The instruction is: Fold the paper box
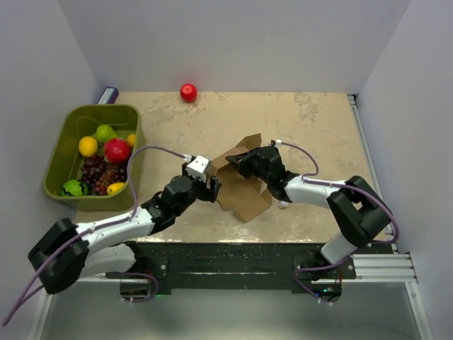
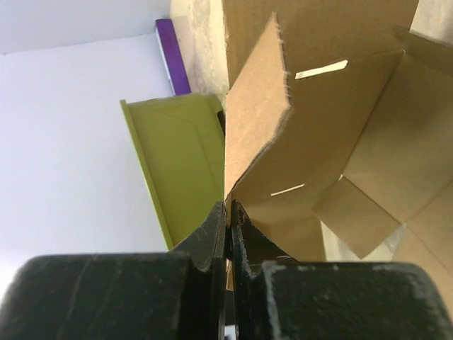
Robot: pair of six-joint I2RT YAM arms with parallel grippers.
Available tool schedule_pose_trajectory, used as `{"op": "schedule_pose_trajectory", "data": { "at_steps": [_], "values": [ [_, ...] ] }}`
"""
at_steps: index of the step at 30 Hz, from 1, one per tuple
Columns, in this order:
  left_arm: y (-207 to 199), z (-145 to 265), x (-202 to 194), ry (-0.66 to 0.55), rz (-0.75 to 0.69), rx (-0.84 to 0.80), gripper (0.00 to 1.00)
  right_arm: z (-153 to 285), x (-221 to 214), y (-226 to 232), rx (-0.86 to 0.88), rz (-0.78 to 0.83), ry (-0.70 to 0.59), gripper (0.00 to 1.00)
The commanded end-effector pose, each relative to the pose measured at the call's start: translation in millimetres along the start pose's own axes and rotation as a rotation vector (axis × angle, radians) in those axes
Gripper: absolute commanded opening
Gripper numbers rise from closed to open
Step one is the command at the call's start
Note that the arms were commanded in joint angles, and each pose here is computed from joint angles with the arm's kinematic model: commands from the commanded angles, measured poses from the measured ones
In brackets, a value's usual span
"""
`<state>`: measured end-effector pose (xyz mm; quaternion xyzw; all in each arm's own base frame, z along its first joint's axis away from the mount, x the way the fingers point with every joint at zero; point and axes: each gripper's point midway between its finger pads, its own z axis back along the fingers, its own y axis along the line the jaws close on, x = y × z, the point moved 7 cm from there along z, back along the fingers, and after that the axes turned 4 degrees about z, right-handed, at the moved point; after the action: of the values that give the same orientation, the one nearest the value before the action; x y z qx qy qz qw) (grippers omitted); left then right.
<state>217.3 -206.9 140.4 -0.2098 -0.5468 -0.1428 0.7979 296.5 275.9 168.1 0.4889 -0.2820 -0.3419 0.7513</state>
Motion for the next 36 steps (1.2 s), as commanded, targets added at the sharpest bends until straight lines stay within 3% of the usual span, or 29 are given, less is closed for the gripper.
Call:
{"op": "schedule_pose_trajectory", "data": {
  "at_steps": [1,5,10,14,23,36],
  "values": [
    [0,28,16,-0.041,-0.036,-0.060,0.77,2,-2,-6,-0.018,0.015,0.001,0.01],
    [0,47,39,-0.121,-0.001,-0.073,0.79,1,-2,-6,-0.019,0.015,0.003,0.01],
    [34,48,58,-0.175,0.093,0.135,0.80,0,-3,-8,-0.024,0.015,0.008,0.01],
    [69,33,52,-0.099,0.174,0.290,0.80,0,-3,-6,-0.019,0.016,0.007,0.01],
    [95,8,38,-0.043,0.236,0.433,0.80,2,-4,-5,-0.012,0.017,0.016,0.01],
    [111,-6,7,0.068,0.211,0.504,0.81,3,-4,-4,-0.006,0.008,0.020,0.01]
  ]
}}
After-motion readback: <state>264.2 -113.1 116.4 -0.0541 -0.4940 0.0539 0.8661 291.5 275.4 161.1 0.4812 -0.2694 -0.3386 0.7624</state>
